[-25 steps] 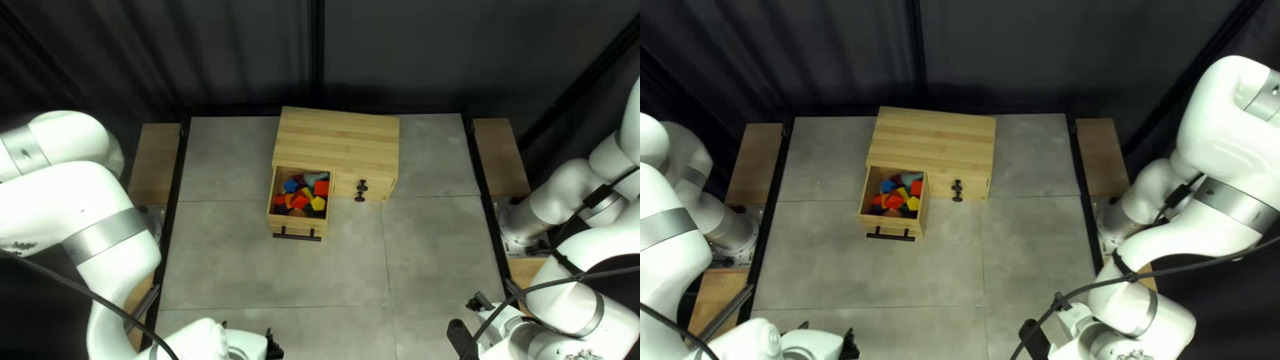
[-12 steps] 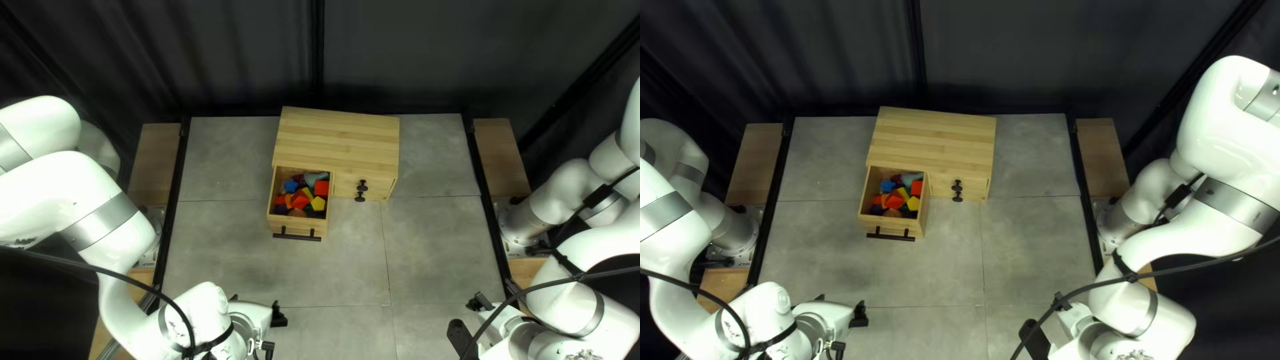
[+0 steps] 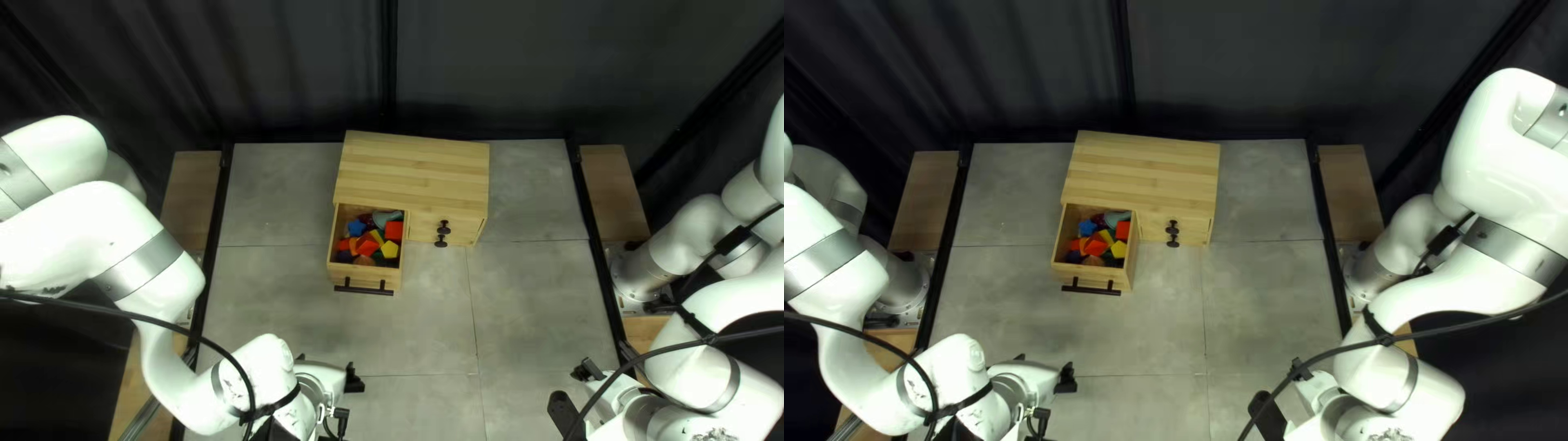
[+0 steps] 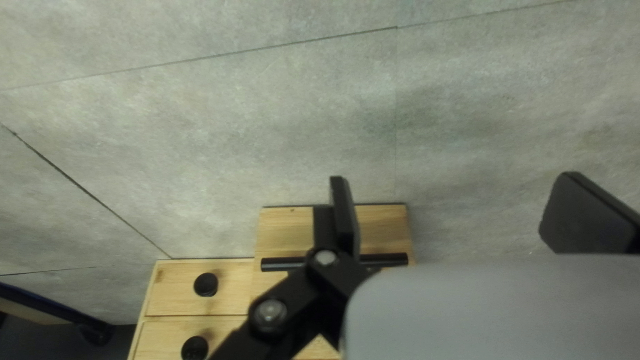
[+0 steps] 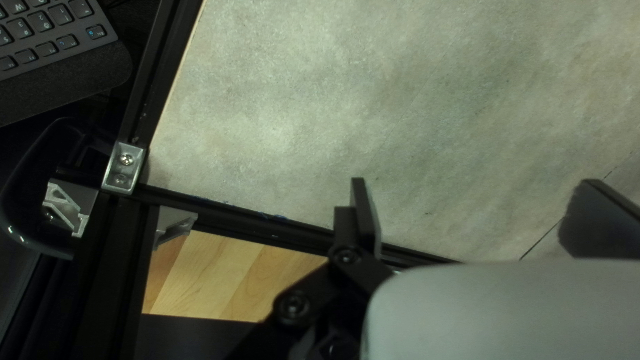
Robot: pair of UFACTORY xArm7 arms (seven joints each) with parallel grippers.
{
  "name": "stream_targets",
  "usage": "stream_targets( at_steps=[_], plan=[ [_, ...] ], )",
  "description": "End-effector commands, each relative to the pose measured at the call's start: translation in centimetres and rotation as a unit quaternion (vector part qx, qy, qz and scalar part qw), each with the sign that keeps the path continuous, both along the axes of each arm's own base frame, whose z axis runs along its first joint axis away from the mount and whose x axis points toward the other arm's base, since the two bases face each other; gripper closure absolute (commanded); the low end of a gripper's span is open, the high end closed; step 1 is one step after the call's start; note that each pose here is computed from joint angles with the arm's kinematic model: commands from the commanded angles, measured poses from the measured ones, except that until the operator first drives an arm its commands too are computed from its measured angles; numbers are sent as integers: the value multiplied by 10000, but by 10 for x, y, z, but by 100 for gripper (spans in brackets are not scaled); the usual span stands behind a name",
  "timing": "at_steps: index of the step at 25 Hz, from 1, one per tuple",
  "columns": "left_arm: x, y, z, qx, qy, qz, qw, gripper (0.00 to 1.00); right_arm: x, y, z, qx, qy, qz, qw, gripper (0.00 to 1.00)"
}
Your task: Open drawers and place objects into drawer and close
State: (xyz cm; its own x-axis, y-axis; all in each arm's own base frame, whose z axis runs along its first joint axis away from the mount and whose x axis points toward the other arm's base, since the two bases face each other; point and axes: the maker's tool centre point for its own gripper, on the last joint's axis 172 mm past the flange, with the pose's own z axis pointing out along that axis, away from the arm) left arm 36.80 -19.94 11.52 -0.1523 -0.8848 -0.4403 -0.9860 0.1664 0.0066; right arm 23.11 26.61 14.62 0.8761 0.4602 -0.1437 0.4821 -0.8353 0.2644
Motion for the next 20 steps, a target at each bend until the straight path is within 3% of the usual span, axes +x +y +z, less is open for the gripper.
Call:
stream_targets(
  at_steps=[1, 5, 20],
  plan=[
    [-11, -15, 3, -107, -50, 101, 9999, 0, 0, 0, 0, 0, 0, 0, 10000, 0],
    [-16, -20, 11, -77, -146, -91, 9998, 0, 0, 0, 0, 0, 0, 0, 10000, 0],
    [29, 47, 24, 113, -3, -591, 9982, 0, 0, 0, 0, 0, 0, 0, 10000, 0]
  ],
)
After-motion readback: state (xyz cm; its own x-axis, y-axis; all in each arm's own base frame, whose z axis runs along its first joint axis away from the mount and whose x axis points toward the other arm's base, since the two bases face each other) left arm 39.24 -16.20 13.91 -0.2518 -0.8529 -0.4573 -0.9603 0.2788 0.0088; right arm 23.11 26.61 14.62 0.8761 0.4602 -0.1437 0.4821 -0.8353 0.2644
